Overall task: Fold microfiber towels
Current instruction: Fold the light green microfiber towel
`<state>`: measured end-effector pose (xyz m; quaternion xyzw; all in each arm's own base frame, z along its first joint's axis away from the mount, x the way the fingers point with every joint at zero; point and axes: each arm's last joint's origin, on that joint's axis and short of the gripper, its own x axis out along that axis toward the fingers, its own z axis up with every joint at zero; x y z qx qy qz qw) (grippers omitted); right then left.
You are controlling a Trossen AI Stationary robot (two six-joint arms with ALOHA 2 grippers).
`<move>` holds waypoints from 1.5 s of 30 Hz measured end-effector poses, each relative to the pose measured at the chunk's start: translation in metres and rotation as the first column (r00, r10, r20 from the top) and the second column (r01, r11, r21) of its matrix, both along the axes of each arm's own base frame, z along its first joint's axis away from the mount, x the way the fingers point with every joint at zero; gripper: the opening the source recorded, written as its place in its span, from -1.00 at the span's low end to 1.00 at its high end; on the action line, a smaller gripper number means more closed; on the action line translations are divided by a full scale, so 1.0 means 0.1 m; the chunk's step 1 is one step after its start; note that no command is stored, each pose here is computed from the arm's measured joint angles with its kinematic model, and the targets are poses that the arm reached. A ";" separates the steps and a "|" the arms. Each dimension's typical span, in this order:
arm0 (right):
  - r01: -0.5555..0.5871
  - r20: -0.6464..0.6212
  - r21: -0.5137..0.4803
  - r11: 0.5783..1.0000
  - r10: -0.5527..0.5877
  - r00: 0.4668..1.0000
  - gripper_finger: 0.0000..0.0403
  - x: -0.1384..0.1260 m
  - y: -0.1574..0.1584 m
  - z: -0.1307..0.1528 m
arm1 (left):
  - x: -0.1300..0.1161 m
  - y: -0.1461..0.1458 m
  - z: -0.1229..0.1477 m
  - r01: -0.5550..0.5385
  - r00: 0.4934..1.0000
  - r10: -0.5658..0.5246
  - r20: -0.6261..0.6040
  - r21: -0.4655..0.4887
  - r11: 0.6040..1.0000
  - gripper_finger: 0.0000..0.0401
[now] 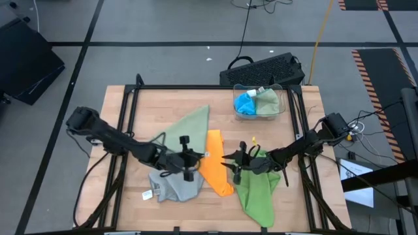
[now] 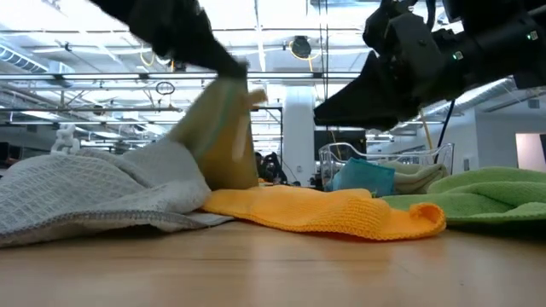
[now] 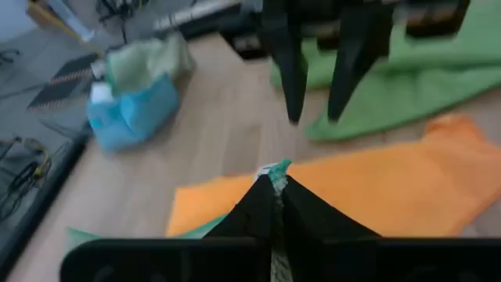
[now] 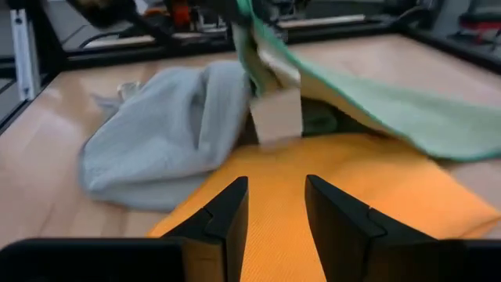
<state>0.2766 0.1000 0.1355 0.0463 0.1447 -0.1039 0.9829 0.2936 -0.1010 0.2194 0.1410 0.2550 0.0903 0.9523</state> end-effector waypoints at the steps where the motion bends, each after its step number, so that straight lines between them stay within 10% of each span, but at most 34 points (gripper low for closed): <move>1: 0.004 0.007 -0.011 1.000 -0.004 1.000 -0.40 0.02 0.00 0.02 | -0.03 0.01 0.07 0.011 1.000 -0.011 0.015 -0.010 1.000 -0.89; 24: -0.154 0.023 -0.104 0.983 0.157 0.987 0.06 1.23 0.14 -0.13 | -0.49 -0.36 0.43 0.264 0.964 -0.259 0.062 -0.105 0.959 -0.97; 45: -0.180 -0.251 -0.246 0.952 0.117 0.961 0.06 1.27 -0.22 -0.28 | -0.94 -0.54 0.72 0.421 0.904 -0.411 0.118 -0.078 0.904 -0.97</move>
